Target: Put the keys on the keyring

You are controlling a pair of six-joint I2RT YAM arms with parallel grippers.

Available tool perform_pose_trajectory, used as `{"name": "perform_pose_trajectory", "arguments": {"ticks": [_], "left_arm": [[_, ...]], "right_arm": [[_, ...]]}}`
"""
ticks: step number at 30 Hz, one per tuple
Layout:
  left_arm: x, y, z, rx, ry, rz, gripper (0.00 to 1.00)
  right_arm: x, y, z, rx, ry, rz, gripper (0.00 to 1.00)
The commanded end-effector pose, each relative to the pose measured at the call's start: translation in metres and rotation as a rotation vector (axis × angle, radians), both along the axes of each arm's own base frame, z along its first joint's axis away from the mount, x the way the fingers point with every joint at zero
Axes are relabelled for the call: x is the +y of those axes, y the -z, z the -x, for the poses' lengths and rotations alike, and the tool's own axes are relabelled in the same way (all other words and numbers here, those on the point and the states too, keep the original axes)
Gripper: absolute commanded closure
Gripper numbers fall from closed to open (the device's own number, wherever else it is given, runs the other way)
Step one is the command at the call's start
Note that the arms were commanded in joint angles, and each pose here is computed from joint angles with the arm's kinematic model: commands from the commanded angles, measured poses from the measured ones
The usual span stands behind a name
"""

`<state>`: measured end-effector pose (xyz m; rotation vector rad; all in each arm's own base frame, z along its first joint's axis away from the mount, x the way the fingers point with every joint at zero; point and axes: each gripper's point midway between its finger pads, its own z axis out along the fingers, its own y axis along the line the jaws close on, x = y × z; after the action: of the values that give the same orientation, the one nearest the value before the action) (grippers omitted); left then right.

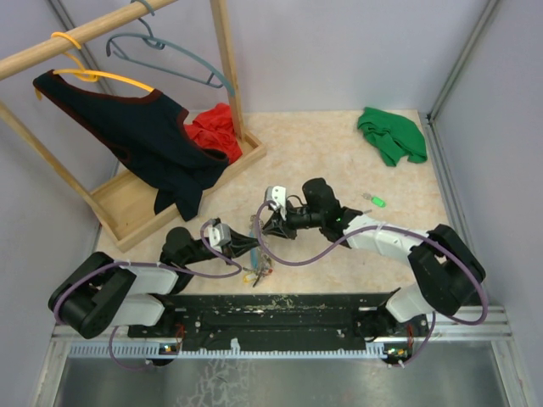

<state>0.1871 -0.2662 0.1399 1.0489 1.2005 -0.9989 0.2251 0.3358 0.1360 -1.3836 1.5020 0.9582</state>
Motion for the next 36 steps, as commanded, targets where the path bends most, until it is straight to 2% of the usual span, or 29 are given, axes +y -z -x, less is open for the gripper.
{"name": "perform_pose_trajectory", "arguments": {"ticks": [1, 6, 9, 12, 16, 24, 36], "left_arm": [[-0.004, -0.014, -0.002, -0.055, 0.017, 0.025, 1.00], [-0.003, -0.015, -0.003, -0.057, 0.008, 0.029, 0.94], [-0.001, -0.017, -0.003, -0.059, -0.001, 0.034, 0.84], [0.002, -0.022, -0.005, -0.060, -0.030, 0.054, 0.69], [0.016, -0.027, -0.015, -0.041, -0.140, 0.103, 0.62], [0.025, -0.022, -0.026, 0.052, -0.174, 0.147, 0.60], [0.017, -0.019, -0.025, 0.095, -0.054, 0.174, 0.60]], "right_arm": [[0.007, -0.022, -0.003, -0.018, -0.049, -0.036, 0.87], [0.006, -0.022, 0.001, -0.001, -0.075, -0.015, 1.00], [0.005, -0.024, -0.001, -0.020, -0.063, -0.011, 1.00], [0.003, -0.032, -0.006, -0.060, -0.039, -0.028, 1.00], [0.003, -0.046, -0.009, -0.114, -0.029, -0.089, 1.00], [0.006, -0.052, -0.007, -0.150, -0.039, -0.170, 1.00], [0.008, -0.049, 0.003, -0.144, -0.078, -0.226, 1.00]]}}
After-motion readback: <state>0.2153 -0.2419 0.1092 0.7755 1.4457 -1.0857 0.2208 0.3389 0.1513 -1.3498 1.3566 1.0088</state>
